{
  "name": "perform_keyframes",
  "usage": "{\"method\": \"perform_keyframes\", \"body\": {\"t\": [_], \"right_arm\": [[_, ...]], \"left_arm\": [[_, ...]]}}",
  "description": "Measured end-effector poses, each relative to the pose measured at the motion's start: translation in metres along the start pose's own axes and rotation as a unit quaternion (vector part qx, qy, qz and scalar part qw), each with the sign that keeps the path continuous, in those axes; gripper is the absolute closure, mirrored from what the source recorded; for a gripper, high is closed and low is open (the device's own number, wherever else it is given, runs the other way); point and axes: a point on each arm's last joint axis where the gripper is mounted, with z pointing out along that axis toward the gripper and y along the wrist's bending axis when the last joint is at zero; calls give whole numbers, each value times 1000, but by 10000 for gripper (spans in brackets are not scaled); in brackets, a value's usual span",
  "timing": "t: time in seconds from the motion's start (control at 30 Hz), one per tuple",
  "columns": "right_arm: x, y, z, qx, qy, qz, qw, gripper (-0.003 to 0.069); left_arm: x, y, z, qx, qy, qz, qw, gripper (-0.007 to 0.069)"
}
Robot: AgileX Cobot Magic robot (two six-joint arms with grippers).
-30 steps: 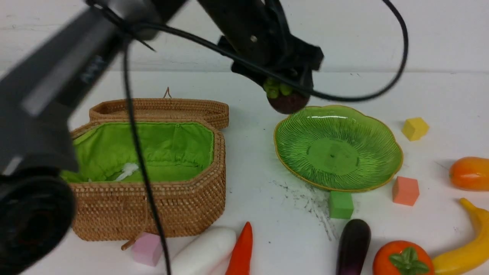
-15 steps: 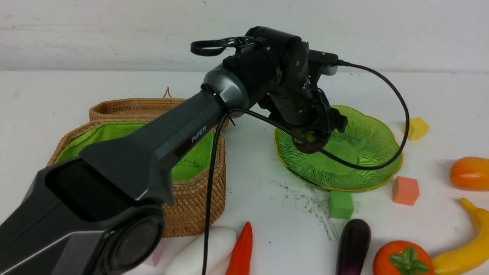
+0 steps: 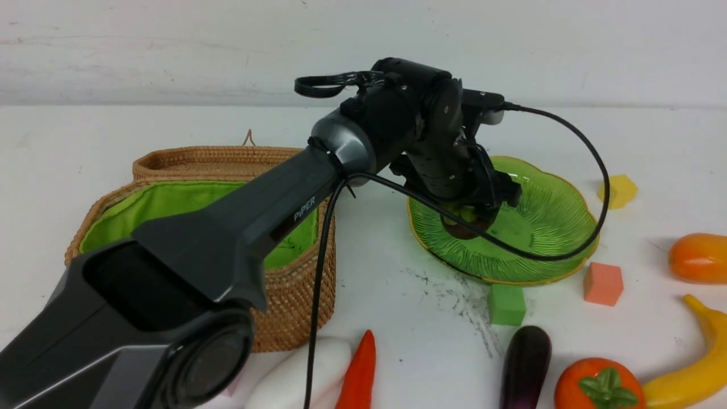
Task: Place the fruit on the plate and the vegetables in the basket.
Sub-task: Grab a mangosteen with your left arm and put it on the plate on the right, then use the left arm to grab a carrot and put it into the left basket
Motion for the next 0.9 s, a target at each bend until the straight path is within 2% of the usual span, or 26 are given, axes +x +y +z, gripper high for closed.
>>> {"method": "perform_keyframes", "body": {"t": [0.23, 0.4, 0.53, 0.57, 0.67, 0.77, 0.8, 0.9], "right_arm": [[0, 0, 0, 0, 0, 0, 1000, 416], [0, 0, 0, 0, 0, 0, 1000, 416], [0, 0, 0, 0, 0, 0, 1000, 416], [0, 0, 0, 0, 0, 0, 1000, 416], [0, 0, 0, 0, 0, 0, 1000, 416], [0, 0, 0, 0, 0, 0, 1000, 416], [0, 0, 0, 0, 0, 0, 1000, 416], [0, 0, 0, 0, 0, 0, 1000, 416]], "left_arm": [[0, 0, -7, -1, 8, 0, 1000, 11], [-9, -3, -49, -10, 8, 10, 1000, 17], [-20, -3, -129, -37, -8, 36, 999, 34], [-21, -4, -138, -38, -14, 37, 998, 34], [-22, -7, -205, -30, -58, 41, 997, 38], [-4, -8, -255, -23, -71, 45, 996, 40], [-5, -8, -256, -23, -71, 45, 996, 40], [24, -4, -290, -30, -67, 47, 996, 40]]}}
